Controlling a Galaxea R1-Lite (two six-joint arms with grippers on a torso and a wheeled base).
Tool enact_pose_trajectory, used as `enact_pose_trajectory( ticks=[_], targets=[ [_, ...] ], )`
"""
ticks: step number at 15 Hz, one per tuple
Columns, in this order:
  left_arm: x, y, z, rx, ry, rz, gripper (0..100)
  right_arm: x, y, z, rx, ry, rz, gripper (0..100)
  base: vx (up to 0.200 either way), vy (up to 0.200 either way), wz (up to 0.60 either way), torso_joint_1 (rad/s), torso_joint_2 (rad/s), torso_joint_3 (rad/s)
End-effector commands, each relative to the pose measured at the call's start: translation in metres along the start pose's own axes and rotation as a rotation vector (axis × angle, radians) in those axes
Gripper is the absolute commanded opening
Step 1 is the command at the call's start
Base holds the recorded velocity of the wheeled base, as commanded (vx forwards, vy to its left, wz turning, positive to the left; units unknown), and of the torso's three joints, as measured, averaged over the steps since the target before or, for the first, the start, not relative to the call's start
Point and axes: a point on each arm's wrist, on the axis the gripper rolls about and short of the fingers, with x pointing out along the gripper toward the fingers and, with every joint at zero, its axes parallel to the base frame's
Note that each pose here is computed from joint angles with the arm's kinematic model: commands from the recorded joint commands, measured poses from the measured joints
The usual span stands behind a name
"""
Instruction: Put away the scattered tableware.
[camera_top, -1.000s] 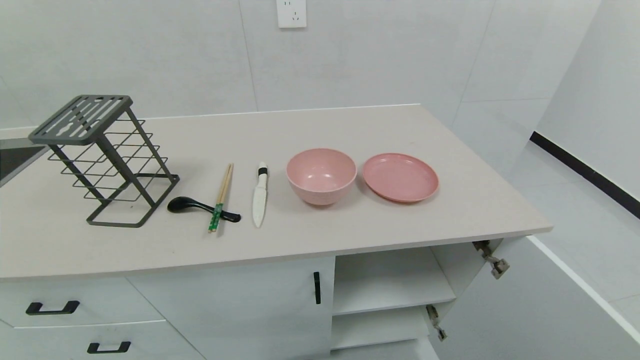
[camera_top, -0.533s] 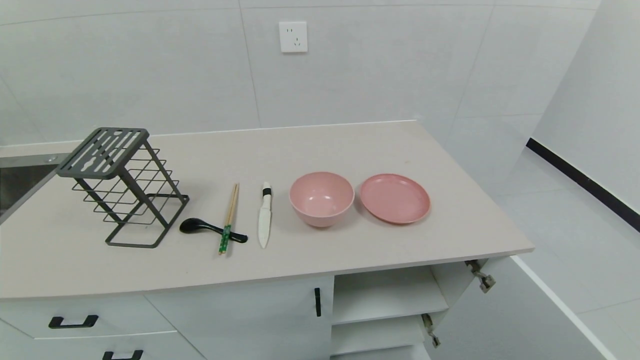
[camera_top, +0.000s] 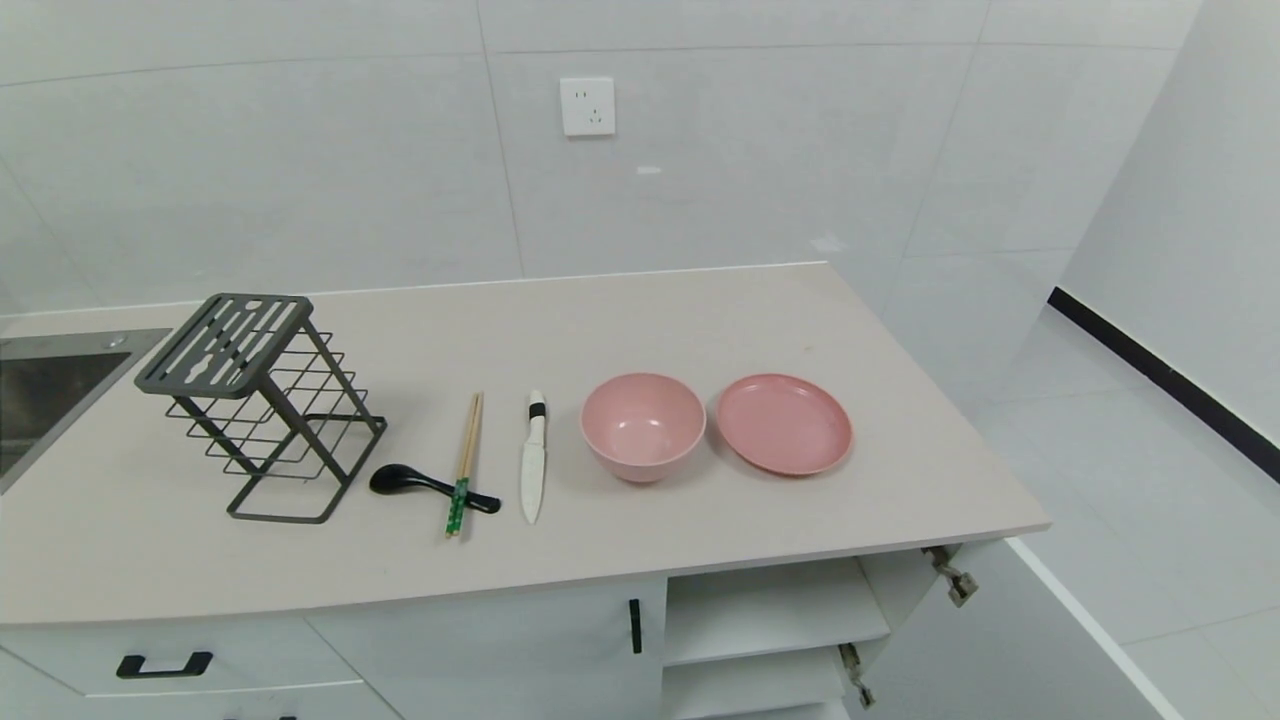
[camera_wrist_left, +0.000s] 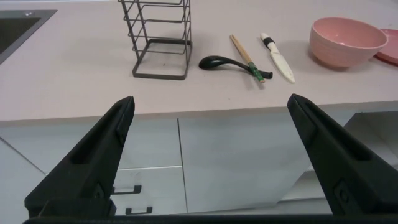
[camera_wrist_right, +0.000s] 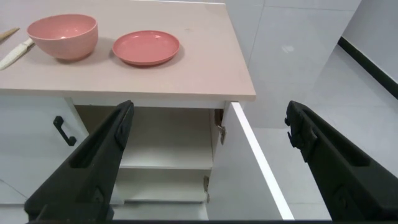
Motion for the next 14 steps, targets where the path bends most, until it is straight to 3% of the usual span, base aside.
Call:
enact_pose_trajectory(
  ticks=[1, 10, 12, 14],
  targets=[
    [0.0001, 0.0, 0.0, 0.0, 0.001, 0.001, 100, 0.0001, 0.0, 0.0, 0.0, 0.002, 0.001, 100, 0.0, 0.0, 0.0, 0.0, 0.0, 0.0],
    [0.0001, 0.0, 0.0, -0.002, 0.001, 0.001, 100, 0.0001, 0.0, 0.0, 0.0, 0.002, 0.001, 100, 0.0, 0.0, 0.0, 0.0, 0.0, 0.0],
    [0.0001, 0.0, 0.0, 0.001, 0.001, 0.001, 100, 0.0001, 0.0, 0.0, 0.0, 0.002, 0.001, 100, 0.0, -0.2, 0.0, 0.005, 0.0, 0.0],
    [0.0001, 0.0, 0.0, 0.003, 0.001, 0.001, 100, 0.0001, 0.0, 0.0, 0.0, 0.002, 0.001, 100, 0.0, 0.0, 0.0, 0.0, 0.0, 0.0]
  ],
)
